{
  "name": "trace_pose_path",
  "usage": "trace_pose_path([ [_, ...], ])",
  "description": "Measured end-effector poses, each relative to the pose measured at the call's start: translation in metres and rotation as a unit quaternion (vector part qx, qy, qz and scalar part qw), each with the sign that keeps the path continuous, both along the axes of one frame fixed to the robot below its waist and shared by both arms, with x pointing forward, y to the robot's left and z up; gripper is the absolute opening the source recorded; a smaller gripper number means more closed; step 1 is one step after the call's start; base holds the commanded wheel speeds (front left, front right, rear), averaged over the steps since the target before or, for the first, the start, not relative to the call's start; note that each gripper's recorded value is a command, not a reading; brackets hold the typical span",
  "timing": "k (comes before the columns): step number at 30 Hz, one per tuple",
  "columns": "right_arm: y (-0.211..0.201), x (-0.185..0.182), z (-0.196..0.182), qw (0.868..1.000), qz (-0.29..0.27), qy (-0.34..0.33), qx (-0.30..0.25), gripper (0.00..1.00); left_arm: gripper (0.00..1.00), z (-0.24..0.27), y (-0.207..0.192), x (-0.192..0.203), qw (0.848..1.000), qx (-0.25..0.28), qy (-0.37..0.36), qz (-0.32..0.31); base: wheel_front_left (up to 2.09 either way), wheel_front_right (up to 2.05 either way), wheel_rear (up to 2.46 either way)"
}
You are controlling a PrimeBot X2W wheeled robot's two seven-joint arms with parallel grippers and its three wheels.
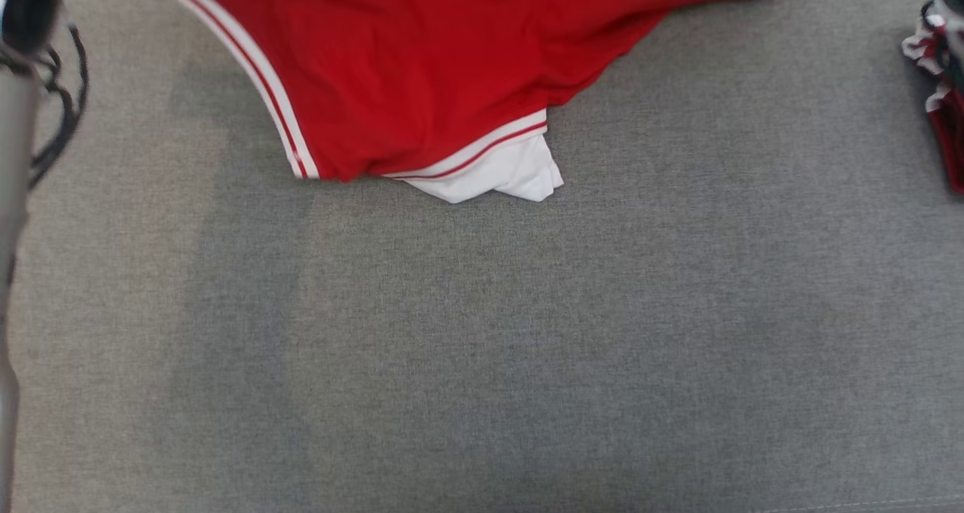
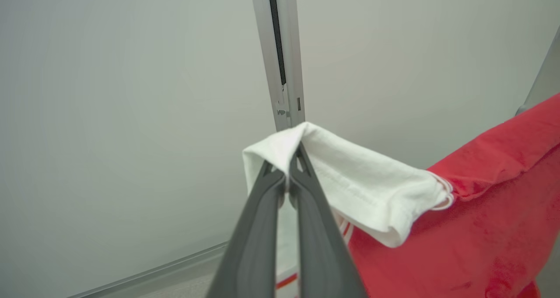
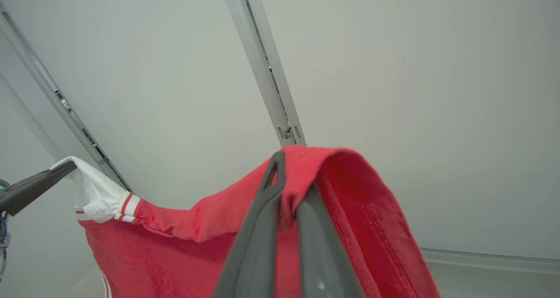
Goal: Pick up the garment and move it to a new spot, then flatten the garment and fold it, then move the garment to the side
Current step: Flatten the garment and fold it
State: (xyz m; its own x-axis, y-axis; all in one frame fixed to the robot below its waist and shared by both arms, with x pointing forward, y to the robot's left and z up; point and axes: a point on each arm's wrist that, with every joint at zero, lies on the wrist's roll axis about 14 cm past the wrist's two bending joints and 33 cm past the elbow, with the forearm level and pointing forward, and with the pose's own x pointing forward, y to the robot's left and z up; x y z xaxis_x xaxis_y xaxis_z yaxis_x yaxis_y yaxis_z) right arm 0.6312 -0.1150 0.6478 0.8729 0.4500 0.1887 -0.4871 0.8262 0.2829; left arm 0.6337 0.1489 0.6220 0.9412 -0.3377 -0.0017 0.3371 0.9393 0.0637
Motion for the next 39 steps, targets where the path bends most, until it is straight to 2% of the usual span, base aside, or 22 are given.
trace_pose_path([
  [4,0.007,0.035,0.022,0.999,-0.003,-0.036,0.009,0.00,0.00,0.021,0.004,0.039,0.999,0.011,-0.038,0.012,0.00,0.00,0.00],
  [10,0.010,0.064,0.054,0.996,-0.011,-0.090,0.019,0.00,0.00,0.062,0.015,0.076,0.994,0.010,-0.102,0.035,0.00,0.00,0.00],
  [14,0.009,0.065,0.079,0.992,-0.012,-0.117,0.044,0.00,0.00,0.095,0.019,0.084,0.989,0.010,-0.139,0.046,0.00,0.00,0.00],
  [20,0.016,0.053,0.102,0.991,0.002,-0.132,0.028,0.00,0.00,0.119,0.015,0.080,0.988,0.026,-0.144,0.048,0.00,0.00,0.00],
  [22,0.021,0.052,0.091,0.993,0.008,-0.116,0.009,0.00,0.00,0.114,0.013,0.079,0.990,0.026,-0.130,0.045,0.00,0.00,0.00],
  [25,0.028,0.051,0.054,0.997,0.019,-0.071,-0.009,0.00,0.00,0.088,0.013,0.078,0.995,0.026,-0.091,0.042,0.00,0.00,0.00],
  [29,0.039,0.039,-0.004,0.998,0.042,-0.001,-0.045,0.00,0.00,0.036,0.017,0.069,0.999,0.036,-0.017,0.037,0.00,0.00,0.00],
  [31,0.045,0.024,-0.035,0.996,0.059,0.043,-0.055,0.00,0.00,-0.003,0.026,0.054,0.998,0.038,0.042,0.036,0.00,0.00,0.00],
  [35,0.051,-0.007,-0.078,0.989,0.083,0.096,-0.074,0.00,0.00,-0.060,0.028,0.020,0.989,0.015,0.143,0.022,0.00,0.00,0.00],
  [39,0.059,-0.053,-0.119,0.975,0.118,0.165,-0.094,0.00,0.00,-0.099,0.038,-0.023,0.974,0.005,0.224,0.014,0.00,0.00,0.00],
])
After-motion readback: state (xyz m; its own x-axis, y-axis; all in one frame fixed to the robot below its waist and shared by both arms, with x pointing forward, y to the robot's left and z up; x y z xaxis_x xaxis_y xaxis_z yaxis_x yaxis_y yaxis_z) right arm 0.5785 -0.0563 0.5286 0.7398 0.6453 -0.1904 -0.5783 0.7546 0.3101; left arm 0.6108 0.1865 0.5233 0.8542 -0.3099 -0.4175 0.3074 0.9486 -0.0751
